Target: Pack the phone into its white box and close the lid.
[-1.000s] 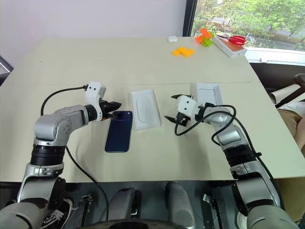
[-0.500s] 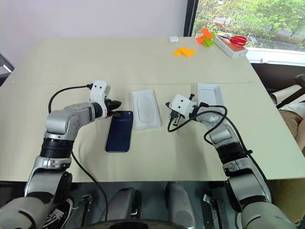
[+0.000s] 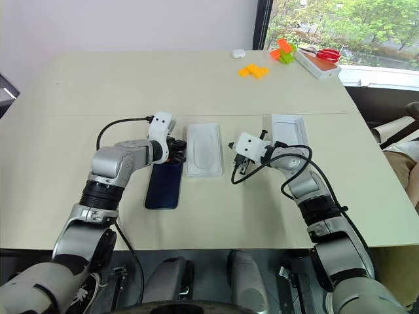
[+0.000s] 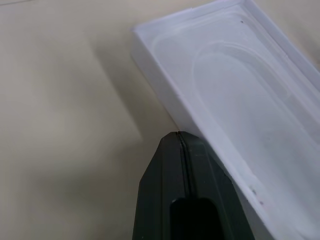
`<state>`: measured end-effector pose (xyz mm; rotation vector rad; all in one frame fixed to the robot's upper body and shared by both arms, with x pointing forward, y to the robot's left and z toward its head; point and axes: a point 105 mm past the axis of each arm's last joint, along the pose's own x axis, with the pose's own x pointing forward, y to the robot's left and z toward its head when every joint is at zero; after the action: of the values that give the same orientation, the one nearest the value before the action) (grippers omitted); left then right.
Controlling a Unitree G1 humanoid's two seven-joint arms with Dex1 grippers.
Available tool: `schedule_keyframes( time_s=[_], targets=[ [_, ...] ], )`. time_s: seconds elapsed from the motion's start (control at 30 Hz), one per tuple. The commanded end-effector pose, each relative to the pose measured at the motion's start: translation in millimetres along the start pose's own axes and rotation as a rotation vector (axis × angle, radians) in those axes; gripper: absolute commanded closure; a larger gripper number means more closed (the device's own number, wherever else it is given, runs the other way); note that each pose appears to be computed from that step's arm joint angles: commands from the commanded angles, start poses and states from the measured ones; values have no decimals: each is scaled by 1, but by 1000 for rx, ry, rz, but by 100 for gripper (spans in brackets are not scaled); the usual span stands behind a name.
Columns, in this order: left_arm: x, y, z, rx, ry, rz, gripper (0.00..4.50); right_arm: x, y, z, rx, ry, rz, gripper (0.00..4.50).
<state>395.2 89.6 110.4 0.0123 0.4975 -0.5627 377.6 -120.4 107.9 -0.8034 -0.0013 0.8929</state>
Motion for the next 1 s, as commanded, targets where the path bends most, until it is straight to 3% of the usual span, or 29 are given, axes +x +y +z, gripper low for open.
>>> schedule_keyframes(
  time_s=[0.03, 0.43, 0.57, 0.67, 0.77, 0.8, 0.87, 1.0],
  targets=[
    [0, -3, 17, 44, -52, 6, 450, -5, -5, 11, -25, -39, -7, 447],
    [-17, 3, 25, 68, -77, 3, 450, -12, -24, 15, -64, -35, -69, 447],
    [-39, 15, 30, 53, -96, 12, 450, -21, -41, 30, -20, -97, -109, 447],
    [-62, 26, 35, 41, -119, 8, 450, -26, -41, 56, 26, -201, -77, 447],
    [-81, 41, 37, -5, -132, 34, 365, -29, -25, 76, 72, -276, 20, 450],
    [-91, 44, 36, -24, -122, 14, 314, -30, -20, 82, 79, -298, 47, 424],
    [-104, 47, 34, -44, -105, -13, 220, -31, -14, 88, 73, -310, 65, 365],
    [-138, 64, 21, -181, -47, -63, 8, -27, 3, 98, 41, -328, 114, 162]
  ],
)
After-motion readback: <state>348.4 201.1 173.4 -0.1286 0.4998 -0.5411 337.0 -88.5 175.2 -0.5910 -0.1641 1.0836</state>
